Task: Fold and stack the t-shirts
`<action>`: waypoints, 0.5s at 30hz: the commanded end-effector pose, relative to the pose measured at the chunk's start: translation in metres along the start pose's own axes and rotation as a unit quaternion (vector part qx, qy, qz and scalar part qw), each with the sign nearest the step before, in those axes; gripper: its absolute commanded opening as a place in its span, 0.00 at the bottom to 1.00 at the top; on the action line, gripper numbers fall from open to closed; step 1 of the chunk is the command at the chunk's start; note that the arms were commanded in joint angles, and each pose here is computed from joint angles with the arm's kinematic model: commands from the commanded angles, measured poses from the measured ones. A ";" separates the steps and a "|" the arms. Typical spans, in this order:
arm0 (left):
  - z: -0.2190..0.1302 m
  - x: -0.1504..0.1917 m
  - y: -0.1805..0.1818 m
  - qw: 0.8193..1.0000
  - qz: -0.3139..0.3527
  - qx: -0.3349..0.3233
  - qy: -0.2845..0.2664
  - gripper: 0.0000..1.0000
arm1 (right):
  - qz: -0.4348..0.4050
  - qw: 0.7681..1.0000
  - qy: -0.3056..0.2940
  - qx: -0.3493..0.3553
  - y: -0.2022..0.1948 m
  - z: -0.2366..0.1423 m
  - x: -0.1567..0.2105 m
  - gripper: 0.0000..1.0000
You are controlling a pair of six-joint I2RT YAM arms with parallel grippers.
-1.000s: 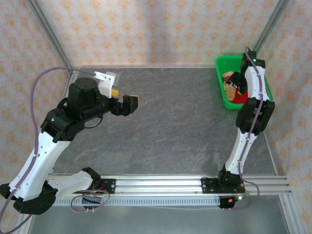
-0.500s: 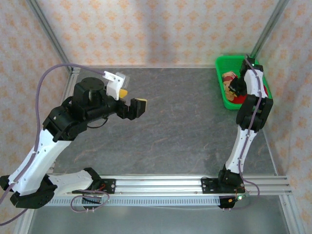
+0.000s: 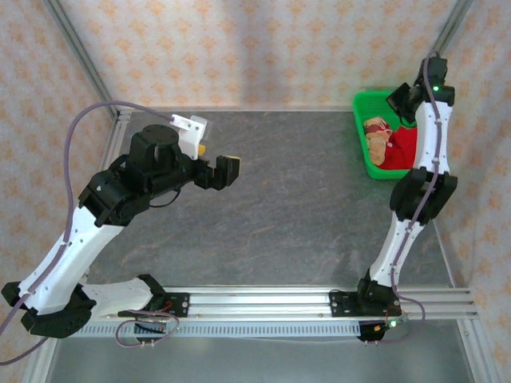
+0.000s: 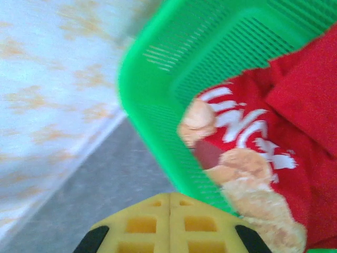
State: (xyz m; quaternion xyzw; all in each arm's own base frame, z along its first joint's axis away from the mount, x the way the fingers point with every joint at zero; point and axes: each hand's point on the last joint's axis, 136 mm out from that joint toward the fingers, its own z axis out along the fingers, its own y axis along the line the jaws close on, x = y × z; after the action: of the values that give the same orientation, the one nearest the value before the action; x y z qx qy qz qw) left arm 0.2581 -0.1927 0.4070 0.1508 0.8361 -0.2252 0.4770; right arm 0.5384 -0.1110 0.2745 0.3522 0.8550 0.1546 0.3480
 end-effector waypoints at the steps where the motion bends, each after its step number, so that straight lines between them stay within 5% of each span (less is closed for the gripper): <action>1: 0.008 -0.009 0.002 1.000 -0.005 -0.012 -0.015 1.00 | 0.022 0.999 -0.005 -0.039 0.018 -0.024 0.006 0.00; 3: 0.012 -0.009 0.001 1.000 -0.005 -0.009 -0.011 1.00 | 0.026 1.000 -0.006 -0.011 0.002 -0.020 0.012 0.03; 5: 0.013 -0.008 0.000 1.000 -0.007 -0.006 -0.009 1.00 | 0.020 1.000 0.019 0.015 -0.016 -0.006 0.029 0.30; 7: 0.012 -0.008 -0.001 1.000 -0.008 -0.005 -0.009 1.00 | 0.016 0.998 0.043 0.039 -0.033 0.009 0.046 0.46; 15: -0.003 -0.003 0.007 1.000 -0.017 -0.023 -0.006 1.00 | 0.015 0.992 0.087 0.091 -0.086 0.073 0.084 0.70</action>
State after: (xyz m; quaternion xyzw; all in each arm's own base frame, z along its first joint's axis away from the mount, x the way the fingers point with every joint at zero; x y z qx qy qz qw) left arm 0.2689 -0.1973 0.3990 0.1425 0.8435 -0.2168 0.4704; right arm 0.4946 -0.0992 0.1472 0.3841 0.8877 0.1311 0.2177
